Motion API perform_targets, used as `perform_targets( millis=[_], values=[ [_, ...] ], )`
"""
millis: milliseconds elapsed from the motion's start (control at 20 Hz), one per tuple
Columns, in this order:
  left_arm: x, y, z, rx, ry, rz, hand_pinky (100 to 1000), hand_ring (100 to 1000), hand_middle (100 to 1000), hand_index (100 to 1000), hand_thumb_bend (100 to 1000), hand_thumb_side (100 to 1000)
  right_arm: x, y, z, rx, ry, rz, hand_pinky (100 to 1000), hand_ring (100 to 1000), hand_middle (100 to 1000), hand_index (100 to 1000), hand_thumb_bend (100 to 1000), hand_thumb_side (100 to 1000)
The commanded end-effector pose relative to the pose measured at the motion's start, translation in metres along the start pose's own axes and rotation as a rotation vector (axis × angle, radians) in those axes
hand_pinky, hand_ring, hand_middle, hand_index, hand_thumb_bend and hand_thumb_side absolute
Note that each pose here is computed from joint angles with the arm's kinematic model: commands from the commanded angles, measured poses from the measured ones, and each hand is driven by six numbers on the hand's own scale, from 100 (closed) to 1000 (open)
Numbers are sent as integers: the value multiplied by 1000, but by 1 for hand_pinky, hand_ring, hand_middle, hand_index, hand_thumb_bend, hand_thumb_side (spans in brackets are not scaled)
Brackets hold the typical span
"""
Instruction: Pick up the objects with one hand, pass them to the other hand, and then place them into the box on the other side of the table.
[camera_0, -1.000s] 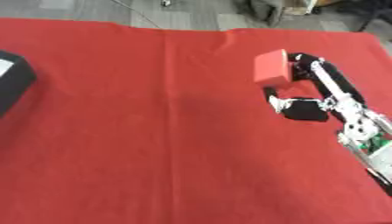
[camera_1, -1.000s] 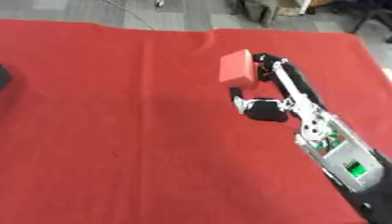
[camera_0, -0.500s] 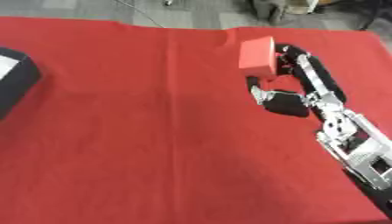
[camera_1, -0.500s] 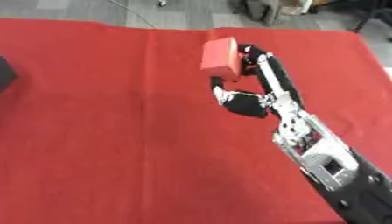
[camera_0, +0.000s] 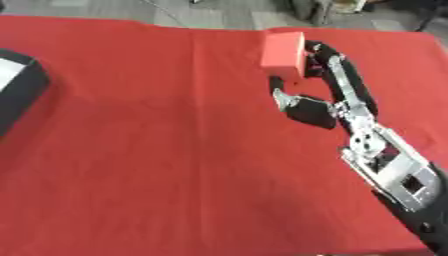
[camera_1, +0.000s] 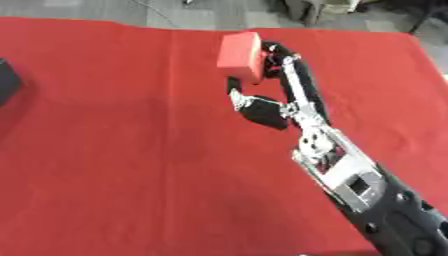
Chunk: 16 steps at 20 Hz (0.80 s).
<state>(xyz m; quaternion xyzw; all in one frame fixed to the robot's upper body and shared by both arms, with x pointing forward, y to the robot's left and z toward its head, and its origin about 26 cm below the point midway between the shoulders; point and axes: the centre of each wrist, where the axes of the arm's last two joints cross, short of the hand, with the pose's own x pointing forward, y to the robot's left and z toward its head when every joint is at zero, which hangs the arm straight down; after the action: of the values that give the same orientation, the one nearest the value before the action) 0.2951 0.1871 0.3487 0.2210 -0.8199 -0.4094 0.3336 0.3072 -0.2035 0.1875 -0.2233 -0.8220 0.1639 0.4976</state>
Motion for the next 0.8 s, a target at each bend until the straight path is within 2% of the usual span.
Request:
perform_targets(
  millis=[50,300,350,450,800],
  values=[
    [12,1,-3,-58,-3,-55,731,708,785,816,100,635,4,4,-2,-12,-26,2,734,776,371,532,100,100],
    [24,-11,-9,-199,47,-116,752,734,798,837,100,631,7,14,-3,-6,-37,-26,728,778,369,531,100,100],
    [27,-13,-11,-226,60,-130,758,741,800,841,100,598,8,15,-3,-8,-38,-32,727,779,370,531,100,100],
    [29,-19,-15,-292,87,-159,768,759,812,850,100,660,9,18,-4,-12,-43,-42,727,779,370,531,100,100],
    [30,-39,-29,-476,143,-259,785,781,820,862,100,668,5,29,-1,5,-55,-54,724,780,370,531,100,100]
  ],
)
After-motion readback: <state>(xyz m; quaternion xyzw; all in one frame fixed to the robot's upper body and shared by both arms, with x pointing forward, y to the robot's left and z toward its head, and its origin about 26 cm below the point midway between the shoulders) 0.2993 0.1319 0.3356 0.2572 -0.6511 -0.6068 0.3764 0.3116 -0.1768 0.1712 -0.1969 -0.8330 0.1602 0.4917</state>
